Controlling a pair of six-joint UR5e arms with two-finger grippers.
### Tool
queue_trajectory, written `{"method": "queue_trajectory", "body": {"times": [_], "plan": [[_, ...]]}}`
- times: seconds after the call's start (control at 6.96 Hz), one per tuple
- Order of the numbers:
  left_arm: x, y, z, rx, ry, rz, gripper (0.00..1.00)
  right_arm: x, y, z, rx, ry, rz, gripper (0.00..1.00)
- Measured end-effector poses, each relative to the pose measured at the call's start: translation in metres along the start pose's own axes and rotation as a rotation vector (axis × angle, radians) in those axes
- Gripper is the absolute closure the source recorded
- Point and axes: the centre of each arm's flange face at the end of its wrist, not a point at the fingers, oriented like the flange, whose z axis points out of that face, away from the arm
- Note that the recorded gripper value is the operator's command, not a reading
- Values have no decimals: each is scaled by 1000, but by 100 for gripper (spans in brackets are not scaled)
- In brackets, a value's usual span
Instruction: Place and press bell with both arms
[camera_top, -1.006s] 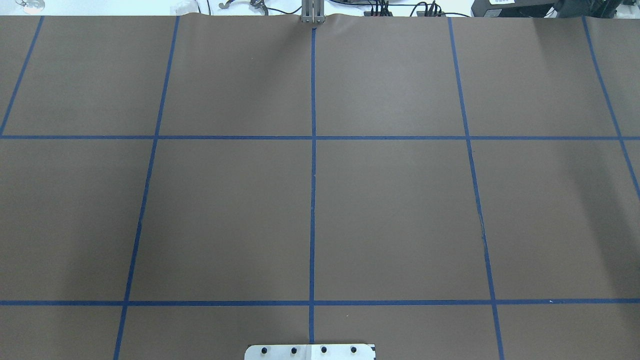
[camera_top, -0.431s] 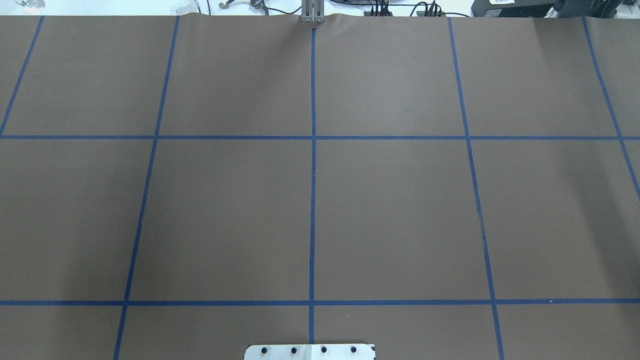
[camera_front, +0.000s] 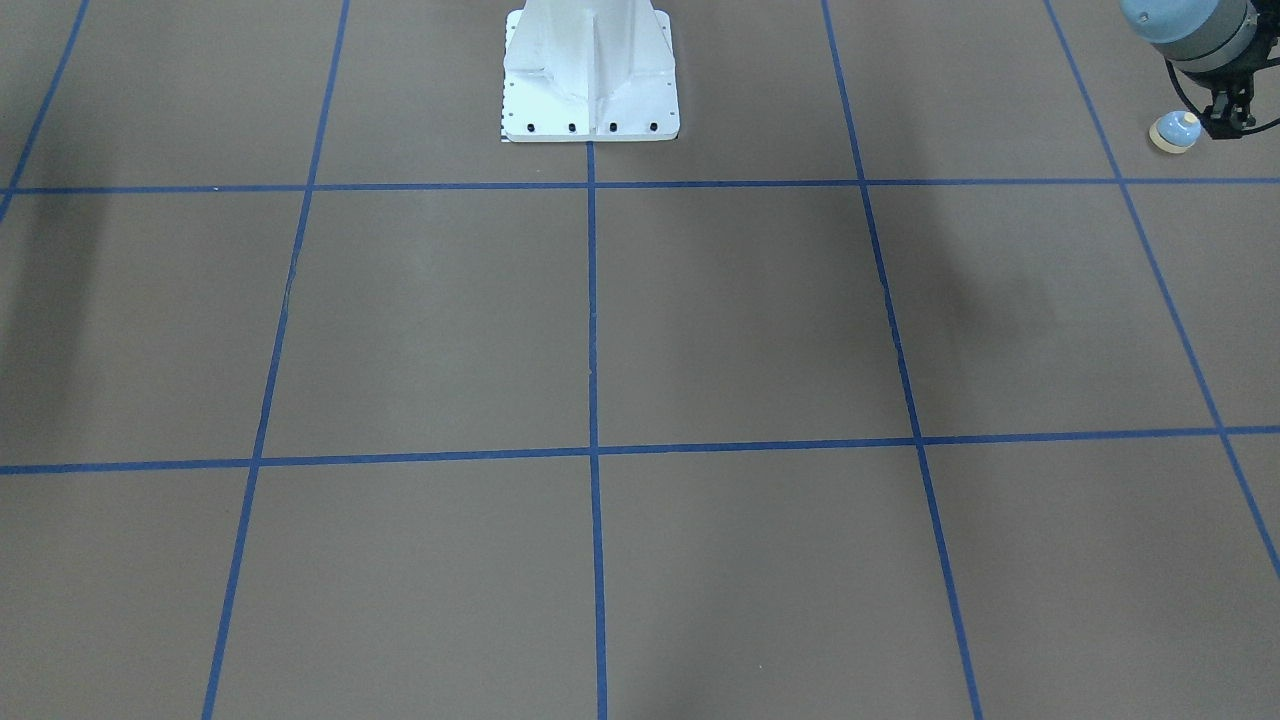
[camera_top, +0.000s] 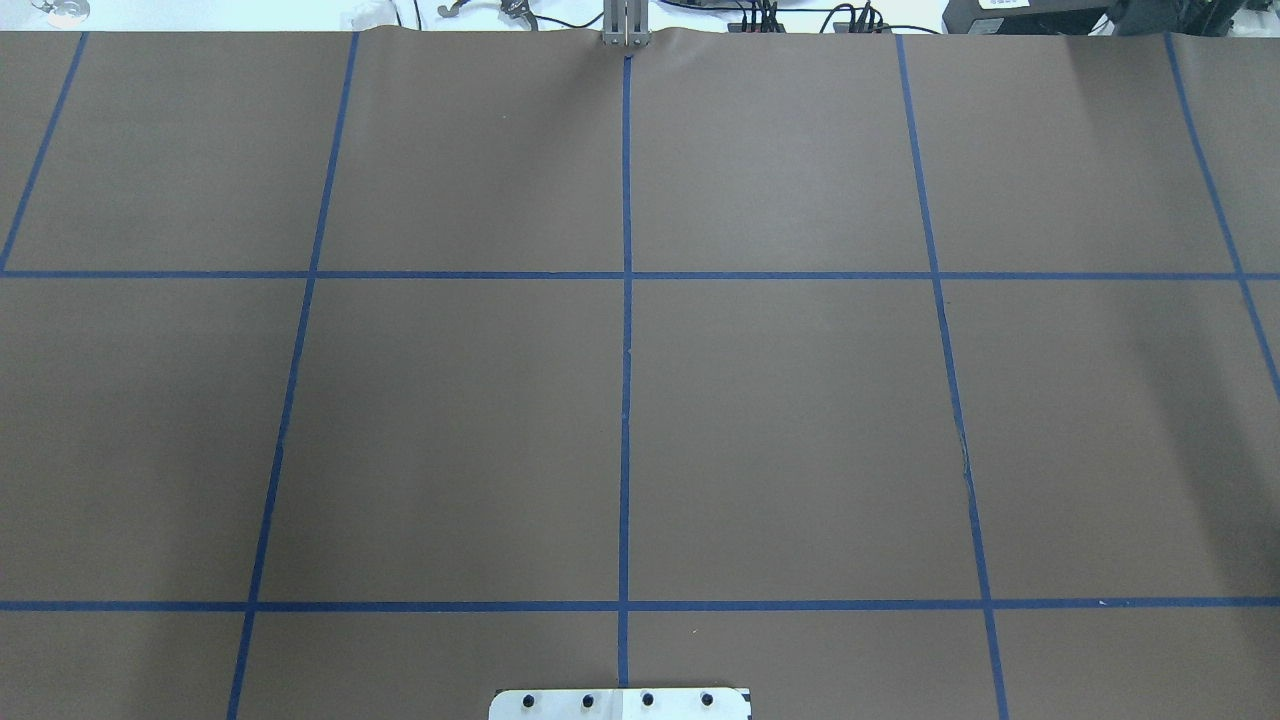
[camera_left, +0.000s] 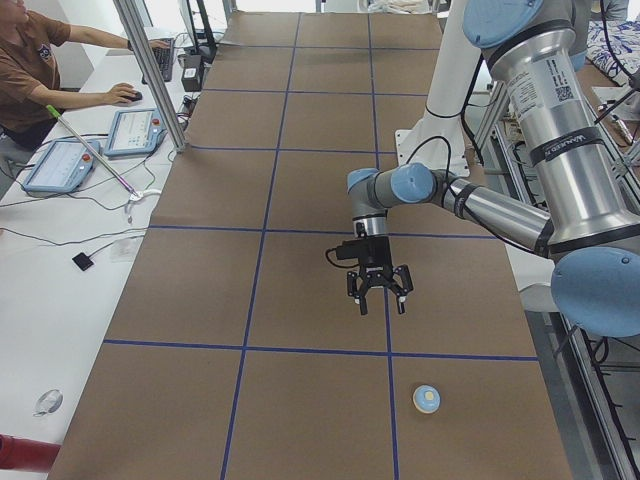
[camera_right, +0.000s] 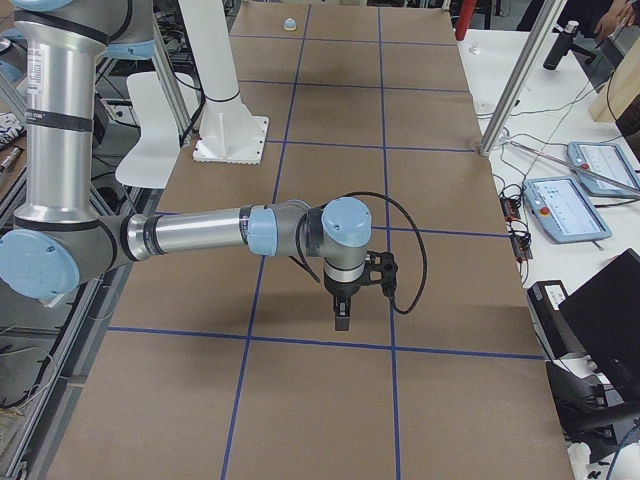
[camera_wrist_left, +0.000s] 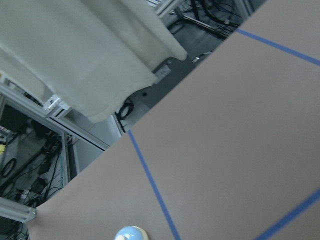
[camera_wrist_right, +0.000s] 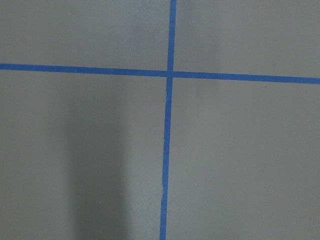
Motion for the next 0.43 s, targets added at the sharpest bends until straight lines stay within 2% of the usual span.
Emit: {"method": "queue_trajectory", "body": {"times": [0.29, 0.43], "plan": [[-8, 26, 48, 92, -93, -194, 0, -2, -1, -1, 2, -18, -3, 0], [-7, 40, 66, 118, -126, -263, 0, -4, -1, -1, 3, -29, -3, 0]]}}
